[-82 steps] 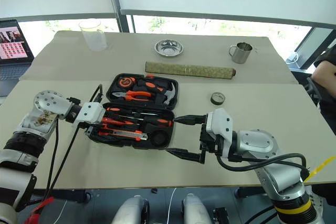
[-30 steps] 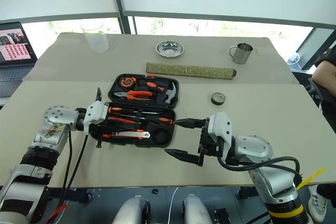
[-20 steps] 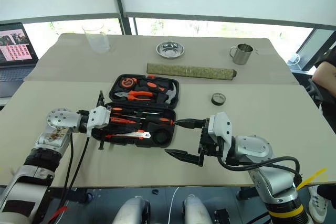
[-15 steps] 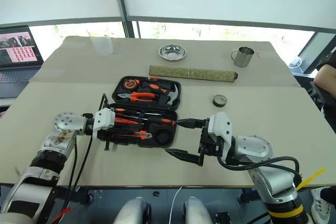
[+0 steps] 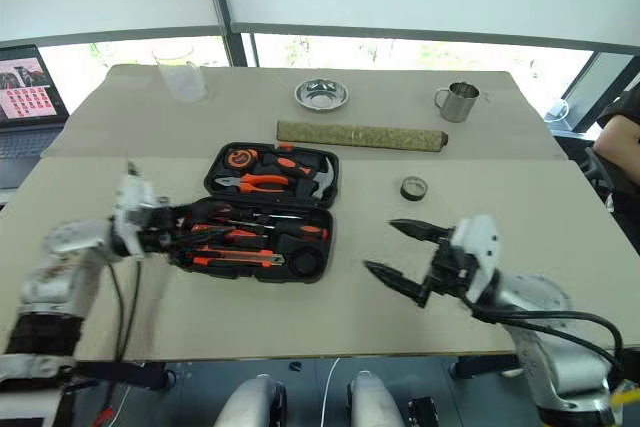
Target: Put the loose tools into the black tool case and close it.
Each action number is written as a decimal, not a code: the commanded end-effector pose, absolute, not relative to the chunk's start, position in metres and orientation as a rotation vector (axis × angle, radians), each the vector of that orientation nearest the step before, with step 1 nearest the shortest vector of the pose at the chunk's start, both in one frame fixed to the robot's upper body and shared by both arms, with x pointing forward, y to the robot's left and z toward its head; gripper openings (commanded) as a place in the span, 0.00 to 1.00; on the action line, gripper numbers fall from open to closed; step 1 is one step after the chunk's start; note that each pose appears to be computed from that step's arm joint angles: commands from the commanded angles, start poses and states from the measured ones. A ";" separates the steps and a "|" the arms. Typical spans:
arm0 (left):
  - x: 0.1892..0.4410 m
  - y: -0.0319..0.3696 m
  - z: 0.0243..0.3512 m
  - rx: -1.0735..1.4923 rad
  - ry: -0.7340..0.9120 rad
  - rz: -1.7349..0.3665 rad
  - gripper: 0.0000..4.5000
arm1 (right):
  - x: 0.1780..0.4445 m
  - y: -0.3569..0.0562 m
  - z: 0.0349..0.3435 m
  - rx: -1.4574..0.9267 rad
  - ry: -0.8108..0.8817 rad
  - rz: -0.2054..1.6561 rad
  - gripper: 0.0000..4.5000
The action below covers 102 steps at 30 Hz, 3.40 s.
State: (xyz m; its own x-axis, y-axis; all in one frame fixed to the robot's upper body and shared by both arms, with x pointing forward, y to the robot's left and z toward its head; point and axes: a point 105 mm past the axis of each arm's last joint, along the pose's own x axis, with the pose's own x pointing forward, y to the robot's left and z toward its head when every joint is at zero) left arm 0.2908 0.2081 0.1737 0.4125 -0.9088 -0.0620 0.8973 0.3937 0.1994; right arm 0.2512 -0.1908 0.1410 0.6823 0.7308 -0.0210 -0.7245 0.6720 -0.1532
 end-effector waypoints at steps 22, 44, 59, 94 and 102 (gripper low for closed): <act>0.282 0.204 0.189 0.155 -0.136 -1.047 0.99 | 0.409 -0.213 0.160 -0.632 0.322 0.710 1.00; 0.246 0.191 0.166 0.238 -0.026 -1.241 1.00 | 0.402 -0.145 0.190 -0.721 0.206 1.135 0.01; 0.231 0.203 0.151 0.278 0.036 -1.254 1.00 | 0.285 -0.033 0.152 -0.672 0.363 1.584 0.01; 0.339 0.298 0.162 0.148 0.048 -0.382 0.25 | 0.368 -0.098 0.153 -0.580 0.078 1.055 0.00; 0.376 0.263 0.126 0.166 0.172 -0.457 0.01 | 0.393 -0.092 0.126 -0.610 0.076 0.897 0.00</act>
State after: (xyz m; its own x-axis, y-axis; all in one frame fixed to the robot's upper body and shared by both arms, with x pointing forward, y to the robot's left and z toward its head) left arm 0.3711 0.2634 0.1187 0.8872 -0.4151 -0.2014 0.4382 0.8947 0.0863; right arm 0.3864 -0.0957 0.1102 0.6085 0.7077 -0.3590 -0.7833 0.4634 -0.4143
